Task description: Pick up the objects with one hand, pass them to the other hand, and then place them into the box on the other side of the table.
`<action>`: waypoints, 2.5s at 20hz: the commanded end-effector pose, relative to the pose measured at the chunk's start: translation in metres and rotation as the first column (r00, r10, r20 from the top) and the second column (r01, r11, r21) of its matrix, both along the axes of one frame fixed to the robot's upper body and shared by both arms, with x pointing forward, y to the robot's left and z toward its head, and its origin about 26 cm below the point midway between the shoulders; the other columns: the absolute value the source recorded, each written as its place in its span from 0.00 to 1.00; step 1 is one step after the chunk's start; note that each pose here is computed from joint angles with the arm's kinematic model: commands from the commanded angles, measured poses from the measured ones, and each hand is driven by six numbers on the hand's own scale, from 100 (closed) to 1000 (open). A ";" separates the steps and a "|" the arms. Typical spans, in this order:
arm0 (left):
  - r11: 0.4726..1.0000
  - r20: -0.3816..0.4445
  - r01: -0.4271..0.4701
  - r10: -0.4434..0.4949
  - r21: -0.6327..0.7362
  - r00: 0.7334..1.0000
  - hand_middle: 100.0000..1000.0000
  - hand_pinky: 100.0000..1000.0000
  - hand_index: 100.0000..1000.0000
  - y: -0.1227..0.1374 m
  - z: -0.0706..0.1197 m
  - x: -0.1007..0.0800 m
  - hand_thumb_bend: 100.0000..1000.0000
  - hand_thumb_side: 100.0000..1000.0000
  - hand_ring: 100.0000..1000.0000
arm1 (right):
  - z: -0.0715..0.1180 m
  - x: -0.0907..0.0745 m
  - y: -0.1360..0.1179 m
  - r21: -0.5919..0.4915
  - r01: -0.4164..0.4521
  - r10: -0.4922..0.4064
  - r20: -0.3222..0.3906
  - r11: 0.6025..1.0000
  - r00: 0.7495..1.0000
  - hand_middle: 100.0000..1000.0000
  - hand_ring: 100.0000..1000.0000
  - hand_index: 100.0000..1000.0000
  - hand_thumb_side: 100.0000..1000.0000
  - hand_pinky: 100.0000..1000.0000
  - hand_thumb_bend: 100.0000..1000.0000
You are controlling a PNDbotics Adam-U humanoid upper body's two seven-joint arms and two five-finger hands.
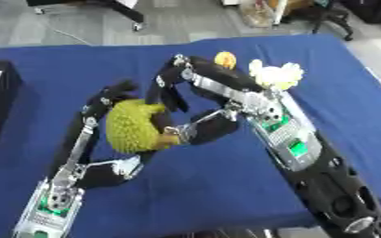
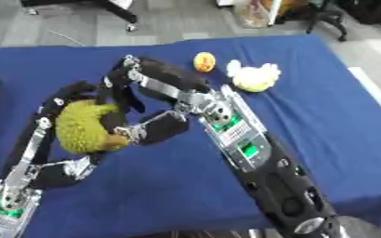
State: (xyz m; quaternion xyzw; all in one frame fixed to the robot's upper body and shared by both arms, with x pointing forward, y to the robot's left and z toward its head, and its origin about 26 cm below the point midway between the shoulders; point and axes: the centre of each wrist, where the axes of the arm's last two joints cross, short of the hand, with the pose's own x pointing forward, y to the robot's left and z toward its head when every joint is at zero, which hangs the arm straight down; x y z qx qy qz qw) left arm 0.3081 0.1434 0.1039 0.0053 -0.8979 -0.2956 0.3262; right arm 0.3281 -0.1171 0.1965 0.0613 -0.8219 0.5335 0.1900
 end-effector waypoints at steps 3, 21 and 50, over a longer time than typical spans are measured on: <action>0.997 0.053 0.068 -0.066 -0.037 0.996 0.69 0.71 0.86 -0.003 0.016 -0.002 0.25 0.42 0.63 | 0.005 0.000 0.003 0.016 -0.013 0.013 -0.002 1.000 1.000 0.21 0.14 0.10 0.00 0.56 0.00; 0.997 -0.014 0.070 -0.070 -0.038 0.997 0.29 0.34 0.51 -0.001 0.017 -0.002 0.00 0.58 0.26 | 0.014 -0.004 -0.003 0.101 0.055 -0.058 0.033 0.993 0.998 0.27 0.16 0.41 0.00 0.55 0.00; 0.832 0.335 -0.508 0.424 0.223 0.841 0.31 0.34 0.54 0.121 0.121 0.006 0.00 0.00 0.28 | 0.010 -0.018 -0.019 0.228 0.115 -0.128 0.041 0.967 0.991 0.53 0.35 0.81 0.34 0.66 0.00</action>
